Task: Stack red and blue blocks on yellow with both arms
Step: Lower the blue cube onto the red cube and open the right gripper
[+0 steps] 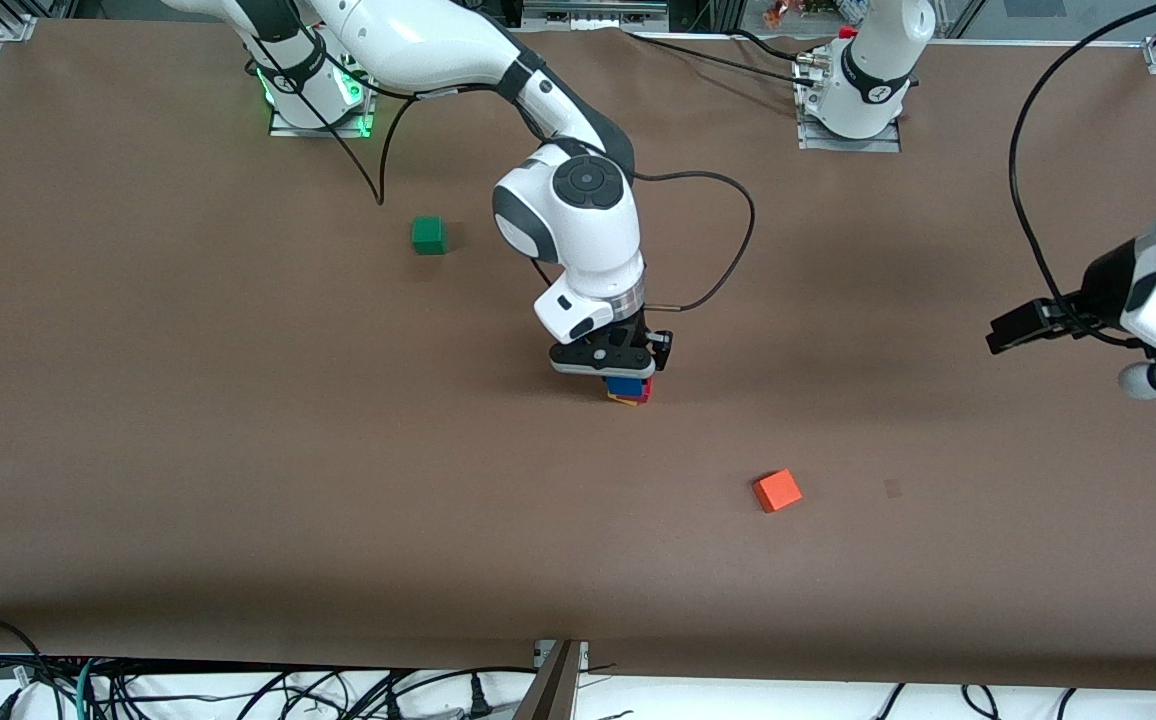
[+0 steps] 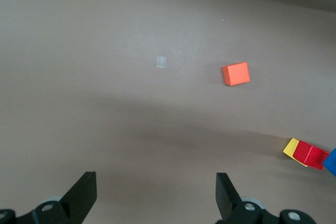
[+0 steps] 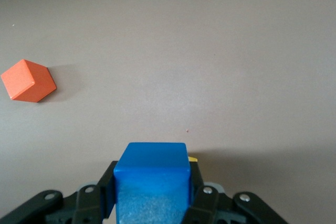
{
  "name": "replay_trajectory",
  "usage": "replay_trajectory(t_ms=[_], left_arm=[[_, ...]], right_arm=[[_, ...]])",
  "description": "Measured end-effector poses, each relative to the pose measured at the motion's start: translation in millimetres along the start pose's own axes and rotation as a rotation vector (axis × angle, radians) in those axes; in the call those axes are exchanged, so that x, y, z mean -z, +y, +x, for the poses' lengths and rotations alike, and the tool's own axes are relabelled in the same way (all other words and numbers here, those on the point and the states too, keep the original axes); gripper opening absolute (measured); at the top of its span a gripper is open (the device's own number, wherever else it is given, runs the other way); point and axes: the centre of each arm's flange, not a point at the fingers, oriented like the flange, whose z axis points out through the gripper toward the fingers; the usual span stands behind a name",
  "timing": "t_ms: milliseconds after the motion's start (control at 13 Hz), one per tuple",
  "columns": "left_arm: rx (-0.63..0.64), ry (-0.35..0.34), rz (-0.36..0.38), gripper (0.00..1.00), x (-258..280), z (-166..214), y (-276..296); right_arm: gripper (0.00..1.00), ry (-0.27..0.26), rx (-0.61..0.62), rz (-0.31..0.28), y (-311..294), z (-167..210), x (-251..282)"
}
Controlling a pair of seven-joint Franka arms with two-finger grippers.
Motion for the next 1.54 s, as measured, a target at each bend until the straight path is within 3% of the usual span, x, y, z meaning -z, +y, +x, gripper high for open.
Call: replay_trajectory(t_ms=[923, 1154, 1308, 1385, 1538], left_arm=[[0.004, -0.003, 0.004, 1.0, -13.6, -3.8, -2.9], [0.005, 0.002, 0.003, 1.0, -11.8, -3.2, -3.3], [0.006, 0.003, 0.003, 1.0, -11.7, -3.0, -4.0], [0.006, 0.003, 0.003, 1.0, -11.7, -3.0, -4.0], [0.006, 0.003, 0.003, 1.0, -11.7, -2.9, -4.0]], right_arm=[[0.56, -0.022, 0.001, 0.002, -3.9, -13.8, -15.7], [0.64, -0.022, -0.003, 0.005, -4.7, -13.5, -14.6], [0.78, -0.021, -0.004, 0.007, -5.3, -13.2, -13.6], [0.78, -0.021, -0.006, 0.008, -5.2, -12.1, -12.9], [0.96, -0.035, -0.024, 0.002, -2.3, -7.0, -10.6]])
